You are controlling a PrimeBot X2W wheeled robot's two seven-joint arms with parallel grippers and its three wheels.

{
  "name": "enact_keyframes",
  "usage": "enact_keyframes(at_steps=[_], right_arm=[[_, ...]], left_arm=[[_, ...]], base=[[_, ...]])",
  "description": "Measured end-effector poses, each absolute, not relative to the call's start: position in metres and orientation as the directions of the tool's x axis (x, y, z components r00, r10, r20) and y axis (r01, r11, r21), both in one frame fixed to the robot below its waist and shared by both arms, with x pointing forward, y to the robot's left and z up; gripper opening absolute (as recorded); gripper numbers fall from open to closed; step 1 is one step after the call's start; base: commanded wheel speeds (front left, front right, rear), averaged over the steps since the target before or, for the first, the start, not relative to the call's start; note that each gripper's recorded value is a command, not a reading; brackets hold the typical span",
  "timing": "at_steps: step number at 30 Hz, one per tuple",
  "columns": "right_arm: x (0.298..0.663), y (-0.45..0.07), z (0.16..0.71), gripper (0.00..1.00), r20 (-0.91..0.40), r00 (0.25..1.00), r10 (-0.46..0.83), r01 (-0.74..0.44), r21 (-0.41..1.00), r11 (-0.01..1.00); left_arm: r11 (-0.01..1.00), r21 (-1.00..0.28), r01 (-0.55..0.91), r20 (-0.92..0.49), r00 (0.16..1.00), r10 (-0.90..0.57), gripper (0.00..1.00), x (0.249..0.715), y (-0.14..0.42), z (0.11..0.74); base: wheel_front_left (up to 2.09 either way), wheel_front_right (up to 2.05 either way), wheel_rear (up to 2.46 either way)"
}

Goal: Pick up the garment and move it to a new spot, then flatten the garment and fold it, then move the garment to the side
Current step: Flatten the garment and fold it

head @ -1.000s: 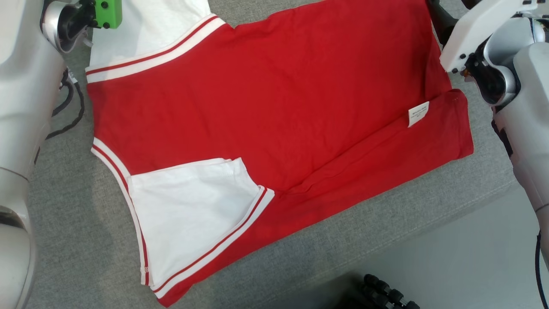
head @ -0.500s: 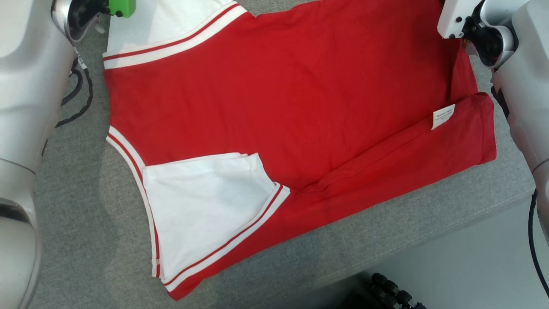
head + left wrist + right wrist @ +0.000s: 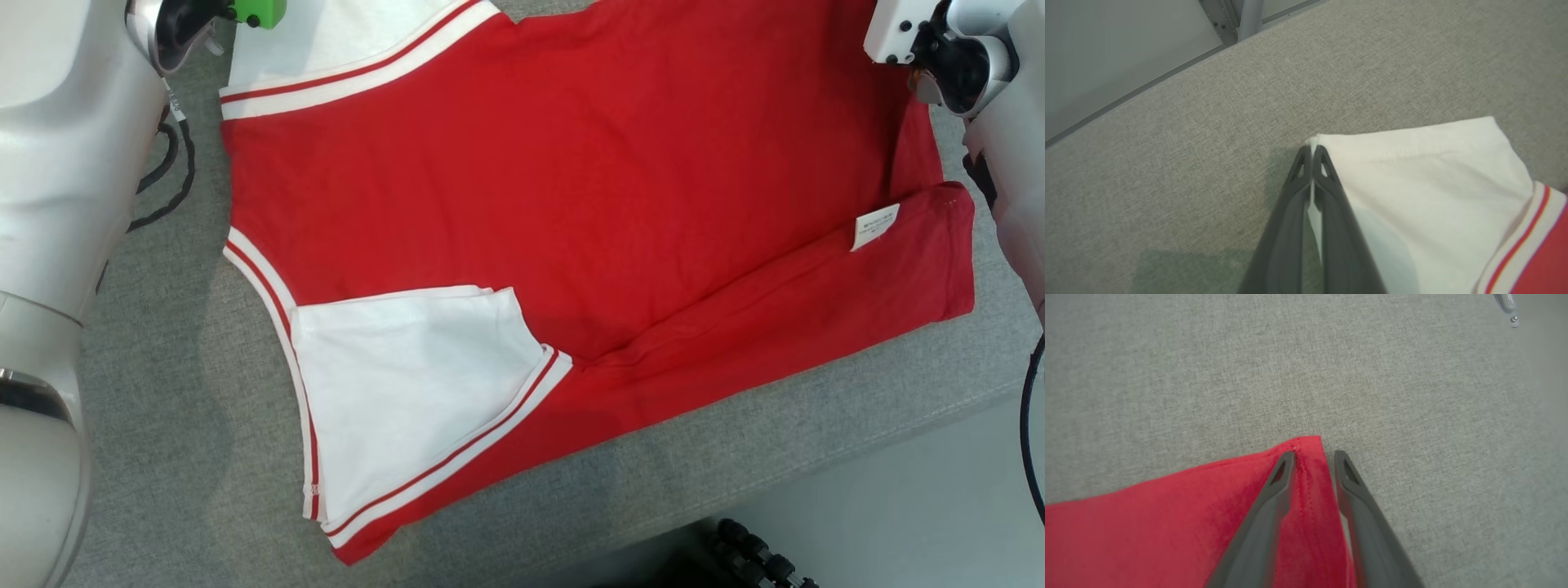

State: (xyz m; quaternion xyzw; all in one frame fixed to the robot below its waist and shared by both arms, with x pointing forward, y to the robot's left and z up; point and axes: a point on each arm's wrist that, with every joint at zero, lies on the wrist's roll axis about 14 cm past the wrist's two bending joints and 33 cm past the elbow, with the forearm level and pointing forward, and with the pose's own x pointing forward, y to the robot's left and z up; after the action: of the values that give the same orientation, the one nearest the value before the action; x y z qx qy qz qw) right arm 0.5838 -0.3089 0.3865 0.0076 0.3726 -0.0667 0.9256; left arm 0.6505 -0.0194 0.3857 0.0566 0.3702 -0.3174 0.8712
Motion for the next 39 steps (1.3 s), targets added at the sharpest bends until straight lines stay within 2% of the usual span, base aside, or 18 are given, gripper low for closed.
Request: enact_keyframes(at_steps=[5, 6, 7, 8, 15, 29, 33, 39], right_arm=[[0.589, -0.309, 0.384, 0.45, -0.690, 0.714, -0.119, 0.123, -0.044, 0.991], [0.590, -0.308, 0.384, 0.36, -0.691, 0.714, -0.118, 0.120, -0.045, 0.992], [0.591, -0.307, 0.383, 0.15, -0.692, 0.713, -0.116, 0.117, -0.046, 0.992], [0.591, -0.306, 0.382, 0.00, -0.694, 0.711, -0.114, 0.113, -0.048, 0.992], [0.598, -0.303, 0.392, 0.00, -0.655, 0.748, -0.111, 0.093, -0.061, 0.994], [0.630, -0.311, 0.457, 0.00, -0.382, 0.918, -0.111, 0.113, -0.017, 0.993], [0.633, -0.302, 0.468, 0.00, -0.340, 0.936, -0.087, 0.092, -0.001, 0.996], [0.615, -0.297, 0.463, 0.00, -0.339, 0.940, -0.051, 0.056, 0.004, 0.998]], left_arm=[[0.793, -0.131, 0.595, -0.686, 0.523, -0.506, 0.00, 0.651, -0.016, 0.383], [0.792, -0.131, 0.596, -0.687, 0.522, -0.506, 0.00, 0.651, -0.015, 0.382], [0.792, -0.130, 0.596, -0.687, 0.522, -0.505, 0.00, 0.651, -0.015, 0.382], [0.792, -0.129, 0.596, -0.688, 0.521, -0.504, 0.00, 0.651, -0.014, 0.381], [0.796, -0.124, 0.592, -0.627, 0.575, -0.525, 0.00, 0.659, -0.016, 0.396], [0.838, -0.088, 0.538, -0.351, 0.771, -0.532, 0.00, 0.698, 0.000, 0.475], [0.834, -0.135, 0.535, -0.300, 0.780, -0.549, 0.00, 0.698, 0.003, 0.489], [0.813, -0.214, 0.541, -0.296, 0.757, -0.582, 0.00, 0.674, 0.005, 0.480]], base=[[0.00, 0.00, 0.00], [0.00, 0.00, 0.00], [0.00, 0.00, 0.00], [0.00, 0.00, 0.00], [0.00, 0.00, 0.00], [0.00, 0.00, 0.00], [0.00, 0.00, 0.00], [0.00, 0.00, 0.00]])
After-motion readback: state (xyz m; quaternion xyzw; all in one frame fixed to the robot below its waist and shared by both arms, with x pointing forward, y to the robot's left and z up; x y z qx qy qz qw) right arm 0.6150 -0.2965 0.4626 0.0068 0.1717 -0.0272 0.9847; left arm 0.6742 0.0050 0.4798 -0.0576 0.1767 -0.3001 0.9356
